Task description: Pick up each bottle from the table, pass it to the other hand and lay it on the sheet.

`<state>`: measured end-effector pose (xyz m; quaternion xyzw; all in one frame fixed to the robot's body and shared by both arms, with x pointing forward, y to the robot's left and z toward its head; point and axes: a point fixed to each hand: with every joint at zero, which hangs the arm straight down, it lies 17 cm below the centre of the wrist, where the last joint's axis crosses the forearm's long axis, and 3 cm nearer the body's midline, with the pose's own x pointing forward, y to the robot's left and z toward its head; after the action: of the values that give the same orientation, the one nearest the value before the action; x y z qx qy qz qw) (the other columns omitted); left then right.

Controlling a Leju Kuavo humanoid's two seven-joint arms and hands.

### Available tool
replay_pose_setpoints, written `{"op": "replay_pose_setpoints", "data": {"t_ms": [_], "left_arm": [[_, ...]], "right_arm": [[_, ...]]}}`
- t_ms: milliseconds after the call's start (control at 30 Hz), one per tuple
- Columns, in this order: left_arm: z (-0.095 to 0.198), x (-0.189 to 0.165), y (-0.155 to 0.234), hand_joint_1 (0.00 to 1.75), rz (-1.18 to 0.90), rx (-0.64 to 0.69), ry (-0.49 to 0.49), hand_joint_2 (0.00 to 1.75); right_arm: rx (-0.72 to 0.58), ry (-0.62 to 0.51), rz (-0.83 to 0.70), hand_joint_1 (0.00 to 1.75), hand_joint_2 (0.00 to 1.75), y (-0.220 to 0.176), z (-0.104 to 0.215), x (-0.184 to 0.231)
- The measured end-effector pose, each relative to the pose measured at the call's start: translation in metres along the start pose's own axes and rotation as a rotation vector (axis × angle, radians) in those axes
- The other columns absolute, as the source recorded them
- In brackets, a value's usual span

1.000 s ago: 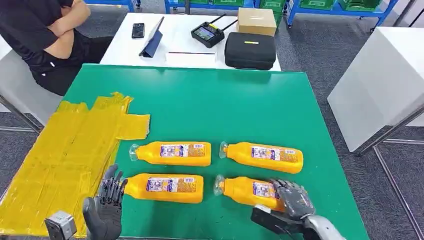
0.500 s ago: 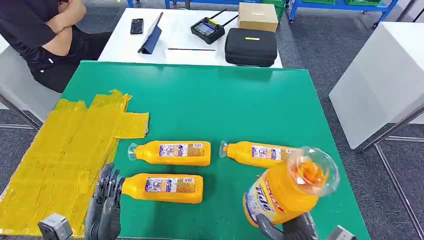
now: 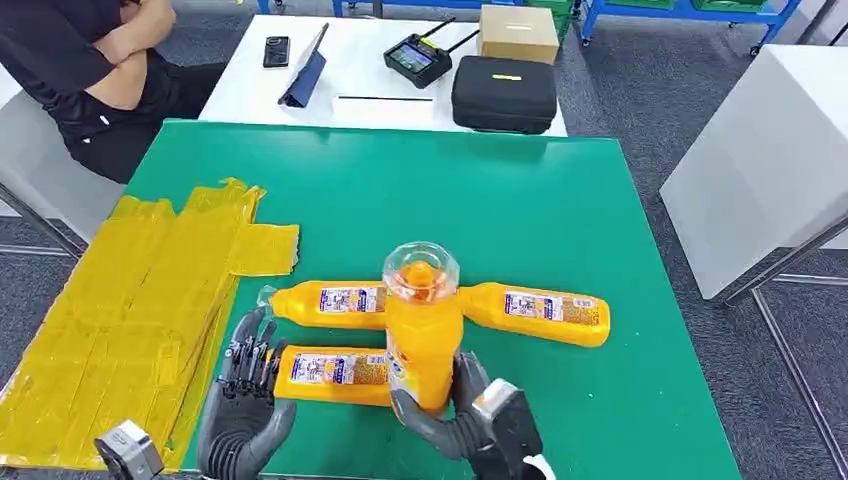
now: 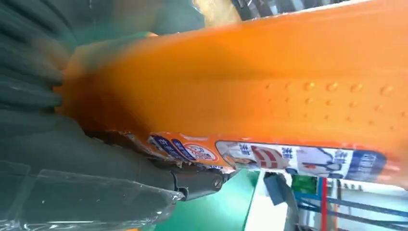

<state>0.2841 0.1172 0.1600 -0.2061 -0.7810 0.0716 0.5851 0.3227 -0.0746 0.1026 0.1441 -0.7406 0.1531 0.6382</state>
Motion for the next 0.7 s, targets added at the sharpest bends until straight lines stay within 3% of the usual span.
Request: {"op": "replay_pose_setpoints", "data": {"t_ms": [300, 633, 700], "left_arm": [[-0.022, -0.002, -0.026, 0.00, -0.005, -0.166, 0.005, 1.75], [-0.026, -0.002, -0.020, 0.00, -0.031, -0.160, 0.003, 1.75], [-0.027, -0.003, -0.018, 0.00, -0.047, -0.154, 0.005, 1.75]], "right_arm": [[0.148, 0.047, 0.198, 1.75, 1.75, 0.047, -0.075, -0.017], [0.197, 0.049, 0.297, 1.75, 1.75, 0.069, -0.092, -0.018], [0.200, 0.052, 0.378, 1.75, 1.75, 0.070, -0.094, -0.021]]}}
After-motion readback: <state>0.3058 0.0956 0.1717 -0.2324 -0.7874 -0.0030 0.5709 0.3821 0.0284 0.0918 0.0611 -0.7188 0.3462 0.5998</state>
